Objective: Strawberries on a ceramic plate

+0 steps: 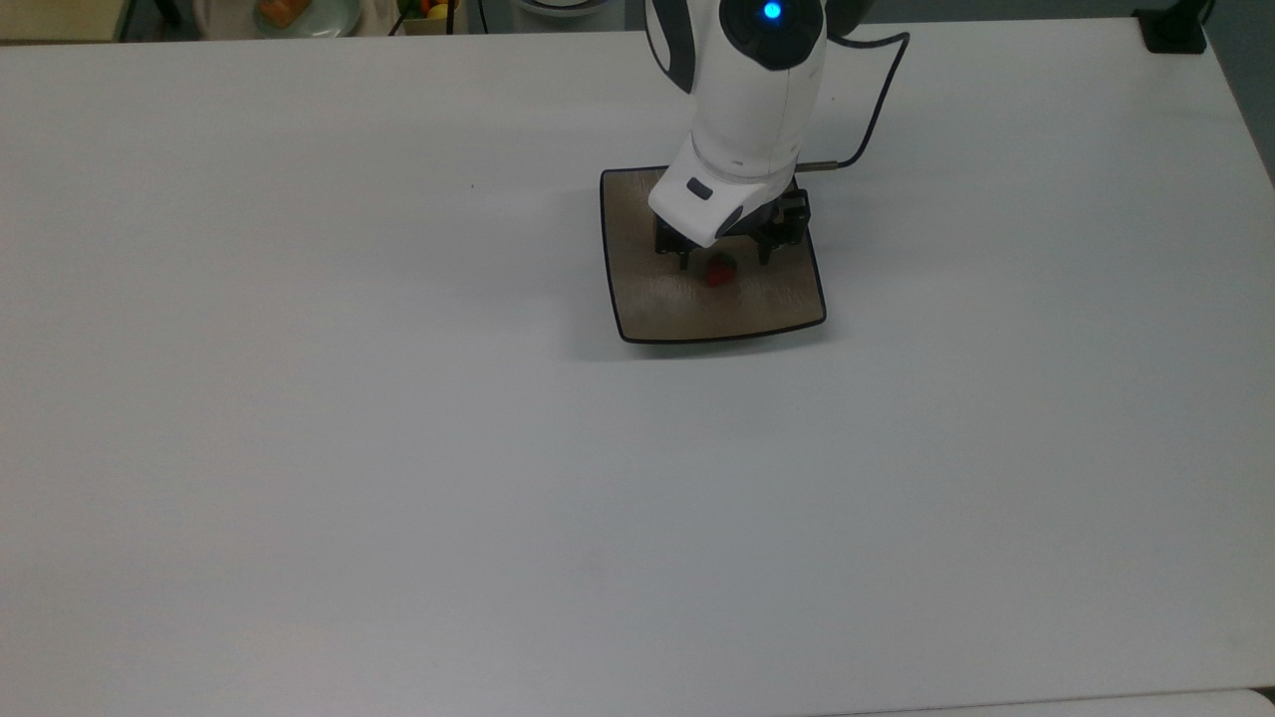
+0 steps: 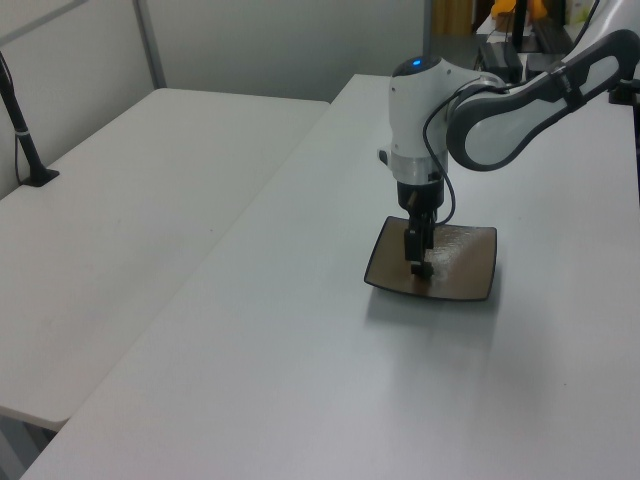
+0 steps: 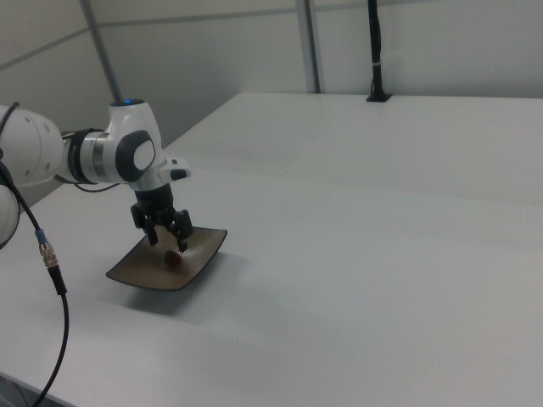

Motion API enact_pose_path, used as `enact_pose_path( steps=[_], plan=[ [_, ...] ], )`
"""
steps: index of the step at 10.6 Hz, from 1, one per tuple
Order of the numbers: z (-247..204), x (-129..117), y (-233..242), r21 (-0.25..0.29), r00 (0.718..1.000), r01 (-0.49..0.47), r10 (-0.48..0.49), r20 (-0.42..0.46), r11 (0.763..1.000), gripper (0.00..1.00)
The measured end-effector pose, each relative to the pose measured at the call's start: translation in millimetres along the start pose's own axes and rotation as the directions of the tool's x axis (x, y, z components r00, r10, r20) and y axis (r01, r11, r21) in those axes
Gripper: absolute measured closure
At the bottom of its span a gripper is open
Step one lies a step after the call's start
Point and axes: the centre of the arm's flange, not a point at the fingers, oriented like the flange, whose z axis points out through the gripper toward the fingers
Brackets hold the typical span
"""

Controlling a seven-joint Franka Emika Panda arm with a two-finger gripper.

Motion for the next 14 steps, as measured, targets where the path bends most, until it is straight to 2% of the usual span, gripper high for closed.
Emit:
enact_pose_path(
  steps=[1,4,7,9,13,14],
  plan=[
    [-19,4,6,0.005,0.999,-0.010,0.010,-0.034,1.000,0.00],
    [-90,6,44,0.017,0.987,-0.070,0.072,-0.142,0.997,0.00],
    [-170,-18,96,-0.003,0.981,-0.155,0.154,-0.119,0.988,0.00],
    [-208,-37,122,-0.010,0.974,-0.200,0.198,-0.107,0.980,0.00],
    [-249,-69,166,-0.010,0.958,-0.270,0.267,-0.108,0.963,0.00],
    [-254,-73,176,-0.012,0.961,-0.256,0.253,-0.112,0.967,0.00]
  ],
)
